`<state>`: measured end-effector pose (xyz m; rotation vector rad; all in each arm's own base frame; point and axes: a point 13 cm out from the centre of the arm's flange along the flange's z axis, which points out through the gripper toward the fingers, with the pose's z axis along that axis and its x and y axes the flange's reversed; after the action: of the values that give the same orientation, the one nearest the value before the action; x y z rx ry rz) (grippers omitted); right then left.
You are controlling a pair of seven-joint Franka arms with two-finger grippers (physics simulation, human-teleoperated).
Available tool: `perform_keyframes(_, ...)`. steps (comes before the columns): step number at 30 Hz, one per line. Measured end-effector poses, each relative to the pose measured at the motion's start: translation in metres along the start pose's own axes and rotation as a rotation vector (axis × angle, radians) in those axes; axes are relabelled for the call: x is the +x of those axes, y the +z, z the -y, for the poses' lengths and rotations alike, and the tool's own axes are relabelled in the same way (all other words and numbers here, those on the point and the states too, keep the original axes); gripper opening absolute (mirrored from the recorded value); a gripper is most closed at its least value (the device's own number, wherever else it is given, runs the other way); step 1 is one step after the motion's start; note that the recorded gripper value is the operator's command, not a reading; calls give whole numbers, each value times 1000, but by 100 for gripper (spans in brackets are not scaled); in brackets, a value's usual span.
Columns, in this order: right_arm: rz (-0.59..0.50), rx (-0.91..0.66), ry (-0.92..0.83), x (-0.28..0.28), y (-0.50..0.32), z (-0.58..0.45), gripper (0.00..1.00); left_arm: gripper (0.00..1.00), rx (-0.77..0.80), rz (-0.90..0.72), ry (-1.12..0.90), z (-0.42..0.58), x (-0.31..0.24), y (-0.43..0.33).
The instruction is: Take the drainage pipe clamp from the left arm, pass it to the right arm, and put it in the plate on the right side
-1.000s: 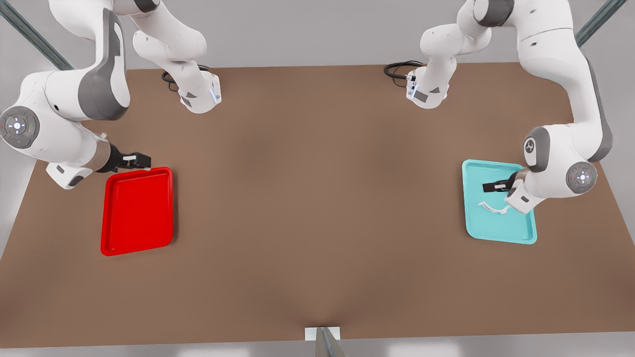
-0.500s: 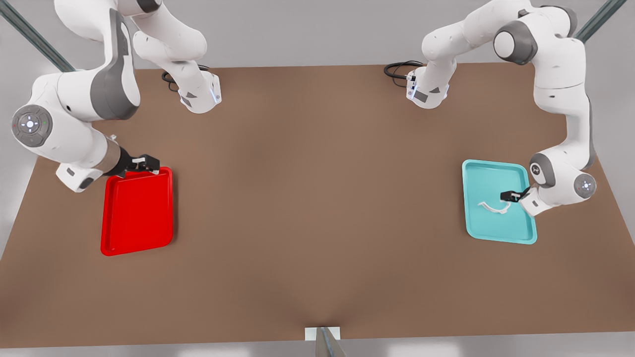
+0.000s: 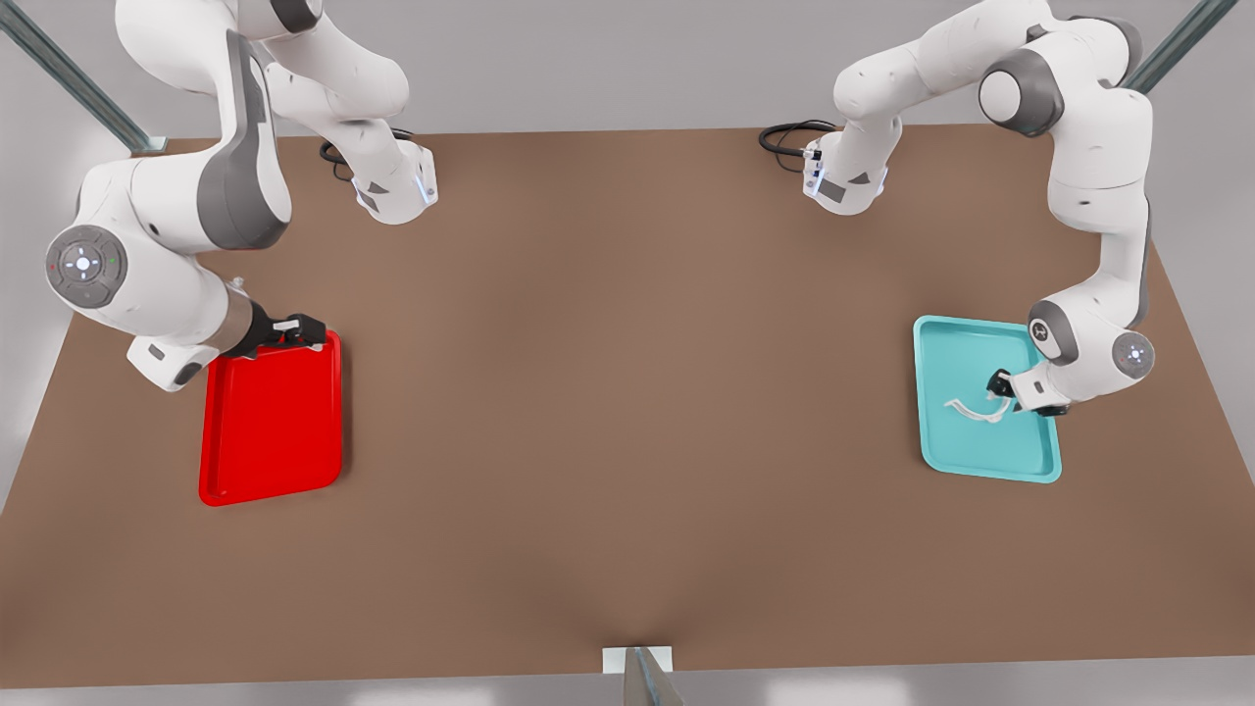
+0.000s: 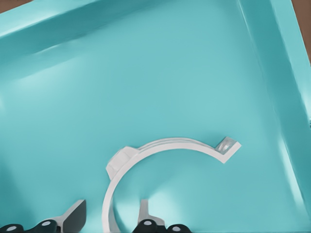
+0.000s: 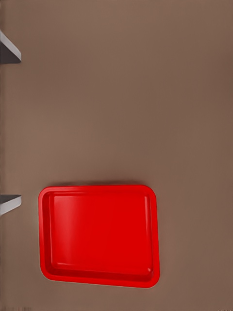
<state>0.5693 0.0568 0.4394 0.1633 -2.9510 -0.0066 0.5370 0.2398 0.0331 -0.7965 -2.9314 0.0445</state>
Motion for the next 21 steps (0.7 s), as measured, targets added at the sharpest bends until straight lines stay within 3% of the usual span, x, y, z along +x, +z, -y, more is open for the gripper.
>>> perform_keyframes(3,1,-1,2,-1,0,2,100,48,-1,4,33,-2,2,-1)
perform_keyframes(9,1,-1,-1,-1,1,0,100,48,-2,5,86,-4,3,-4)
perform_keyframes(12,-1,-1,-2,-2,2,0,100,27,-2,5,104,-4,3,-4)
perform_keyframes(14,-2,-1,-2,-2,3,0,100,22,-4,5,113,-4,3,-5)
perform_keyframes(21,-2,-2,-2,-2,3,0,100,21,-5,5,139,-4,1,-6)
